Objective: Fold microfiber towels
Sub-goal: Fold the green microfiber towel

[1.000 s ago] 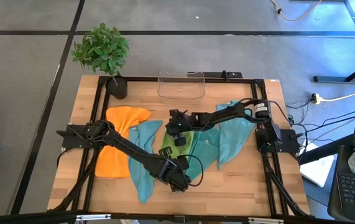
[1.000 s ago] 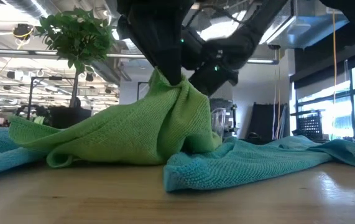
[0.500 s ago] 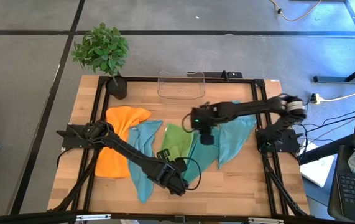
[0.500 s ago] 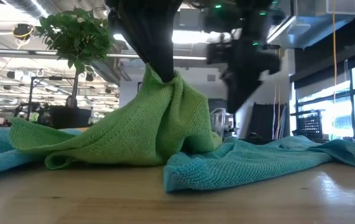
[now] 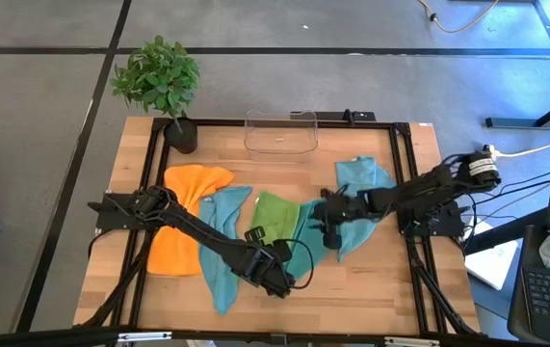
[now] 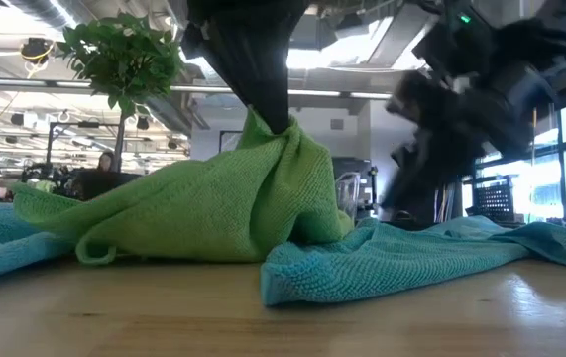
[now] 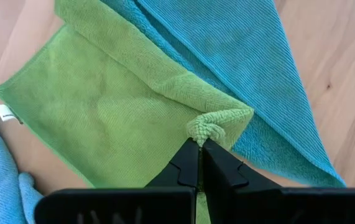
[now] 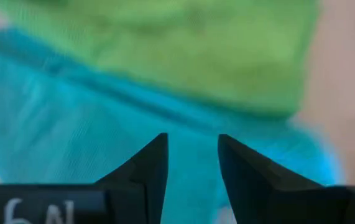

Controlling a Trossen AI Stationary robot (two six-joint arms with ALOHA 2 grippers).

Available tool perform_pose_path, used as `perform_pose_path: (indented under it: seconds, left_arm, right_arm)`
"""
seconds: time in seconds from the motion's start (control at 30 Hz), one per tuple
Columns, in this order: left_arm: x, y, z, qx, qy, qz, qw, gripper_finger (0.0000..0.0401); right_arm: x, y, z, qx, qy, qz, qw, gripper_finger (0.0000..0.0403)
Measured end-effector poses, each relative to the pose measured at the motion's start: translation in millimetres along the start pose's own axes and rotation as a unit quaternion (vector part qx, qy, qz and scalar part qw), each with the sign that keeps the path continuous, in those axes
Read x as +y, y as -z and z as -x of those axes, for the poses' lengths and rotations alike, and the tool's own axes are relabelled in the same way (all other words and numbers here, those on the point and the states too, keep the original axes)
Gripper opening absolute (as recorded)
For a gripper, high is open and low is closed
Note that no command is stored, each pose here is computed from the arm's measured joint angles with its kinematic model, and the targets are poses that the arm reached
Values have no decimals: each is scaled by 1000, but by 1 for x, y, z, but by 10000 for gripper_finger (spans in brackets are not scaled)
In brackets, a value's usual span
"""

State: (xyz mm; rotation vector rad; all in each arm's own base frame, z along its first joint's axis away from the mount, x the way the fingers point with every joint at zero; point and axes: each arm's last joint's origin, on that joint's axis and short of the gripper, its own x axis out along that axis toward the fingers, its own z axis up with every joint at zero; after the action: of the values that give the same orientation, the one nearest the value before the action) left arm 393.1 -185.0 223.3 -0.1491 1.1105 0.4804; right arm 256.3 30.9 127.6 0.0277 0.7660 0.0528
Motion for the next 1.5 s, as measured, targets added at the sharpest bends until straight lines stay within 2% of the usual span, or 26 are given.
perform_pose_path:
  seconds: [0.2,0.37,0.47,0.57,0.63,0.73,0.87,1.13,1.5]
  left_arm:
    - [1,-1,-1,1,-1,0,1000,4]
    - [1,-1,-1,1,-1,0,1000,8]
    - [1,-1,0,1,0,-1,1000,2]
    - [1,-1,-1,2,-1,-1,1000,3]
    - [2,0,-1,3,-3,-1,1000,6]
    - [3,2,0,13,-14,2,1000,6]
    - [5,4,0,19,-22,3,1000,1]
    - [5,4,0,17,-25,2,1000,1]
    - [5,4,0,21,-22,8,1000,2]
  right_arm:
    - [9,20,-13,69,23,-10,997,142]
    - [12,31,-8,139,24,-46,989,142]
    - [15,32,-3,156,23,-70,985,142]
    - [18,34,8,182,21,-108,977,142]
    - [19,33,15,204,25,-145,968,142]
    - [22,33,27,259,41,-168,950,142]
    - [34,36,39,319,55,-147,935,142]
    - [58,47,53,383,46,-121,915,142]
    - [83,63,69,479,-8,-150,865,142]
